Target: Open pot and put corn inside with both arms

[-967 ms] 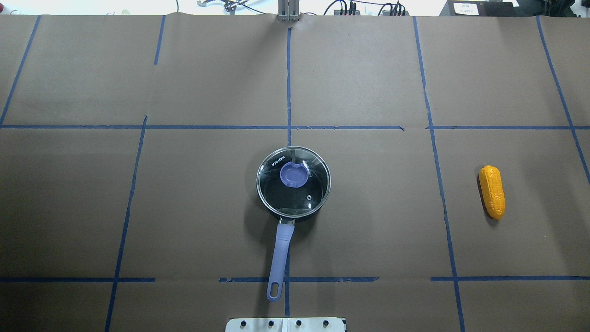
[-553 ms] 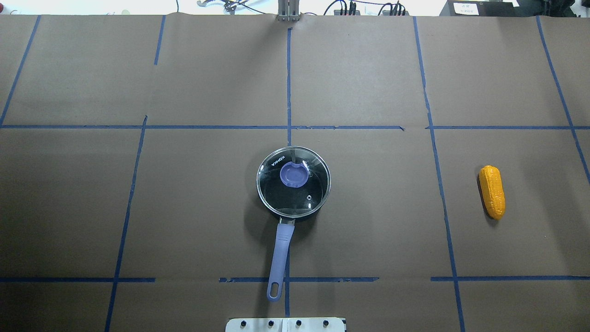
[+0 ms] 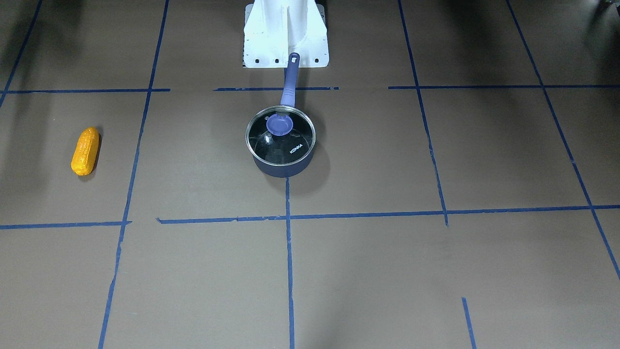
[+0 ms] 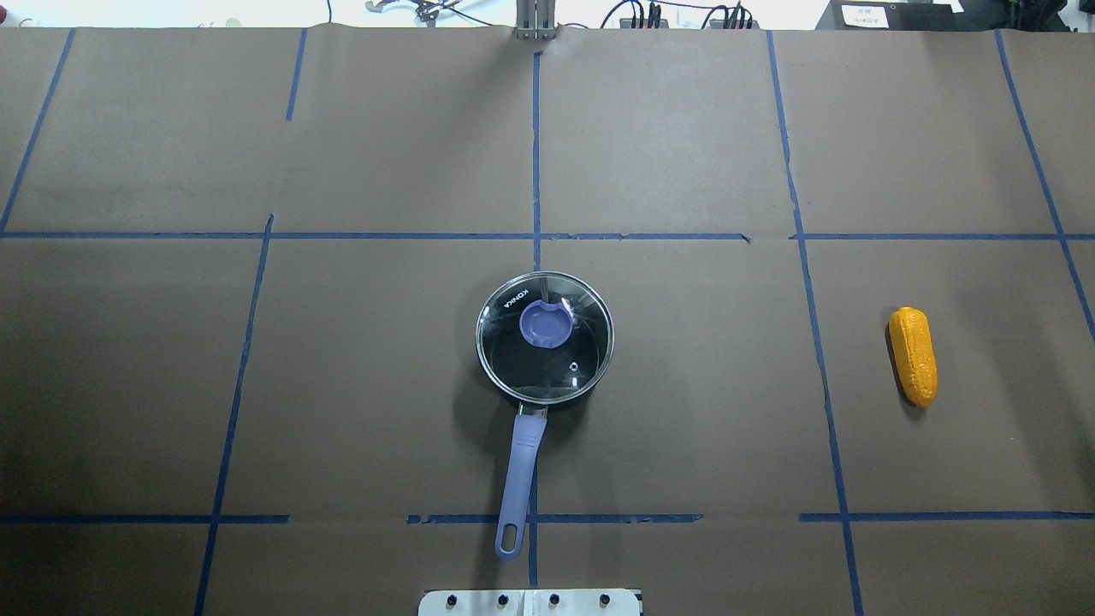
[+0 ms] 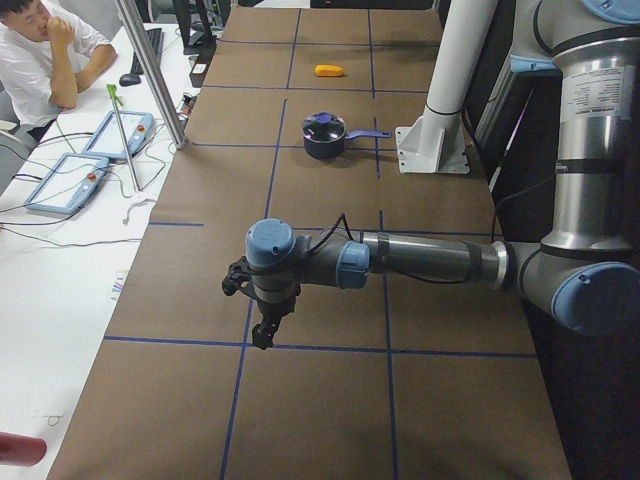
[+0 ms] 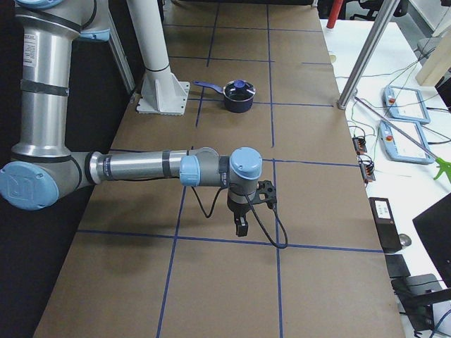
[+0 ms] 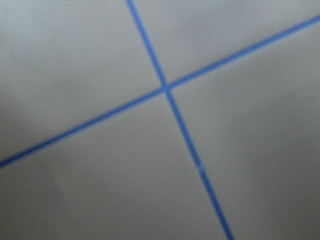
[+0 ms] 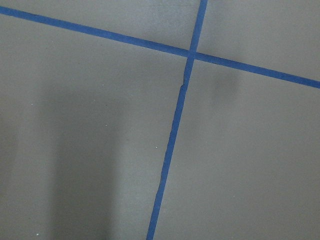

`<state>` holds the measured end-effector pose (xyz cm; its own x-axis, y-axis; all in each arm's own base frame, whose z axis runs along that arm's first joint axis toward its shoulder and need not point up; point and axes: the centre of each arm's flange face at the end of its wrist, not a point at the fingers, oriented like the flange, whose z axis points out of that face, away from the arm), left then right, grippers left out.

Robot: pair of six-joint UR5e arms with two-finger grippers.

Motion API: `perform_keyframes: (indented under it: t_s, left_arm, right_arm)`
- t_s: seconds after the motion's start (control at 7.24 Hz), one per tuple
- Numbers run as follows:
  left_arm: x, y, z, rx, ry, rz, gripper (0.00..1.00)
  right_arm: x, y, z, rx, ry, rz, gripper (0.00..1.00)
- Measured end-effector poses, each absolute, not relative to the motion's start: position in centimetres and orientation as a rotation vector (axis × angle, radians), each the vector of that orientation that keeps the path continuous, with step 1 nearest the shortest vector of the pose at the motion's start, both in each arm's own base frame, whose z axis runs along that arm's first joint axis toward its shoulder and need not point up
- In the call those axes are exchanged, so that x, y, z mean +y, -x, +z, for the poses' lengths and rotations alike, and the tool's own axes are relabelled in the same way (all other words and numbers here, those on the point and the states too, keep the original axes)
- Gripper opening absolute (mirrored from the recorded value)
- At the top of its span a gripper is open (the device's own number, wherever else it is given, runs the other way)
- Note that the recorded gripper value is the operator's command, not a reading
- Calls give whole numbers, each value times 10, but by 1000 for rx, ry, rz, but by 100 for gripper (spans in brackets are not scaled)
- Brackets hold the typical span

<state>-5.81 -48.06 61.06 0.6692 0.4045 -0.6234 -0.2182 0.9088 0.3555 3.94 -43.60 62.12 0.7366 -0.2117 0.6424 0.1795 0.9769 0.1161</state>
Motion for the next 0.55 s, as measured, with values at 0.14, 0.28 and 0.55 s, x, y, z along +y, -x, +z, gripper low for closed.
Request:
perform_keyframes:
  t_s: [0.14,0.28,0.55]
  left_arm:
    - [-483,52,600,804,-292,347,100]
    - [-488,39,587,827,-328,356,100]
    - [-502,-44,521,875,-316,326,100]
  right_arm:
    - [-437,-38,622,-724,-47,-215,100]
    - [-439,-37,620,-730,-57,-221,100]
    - [-443,-34,619,-737,-86,-232,100]
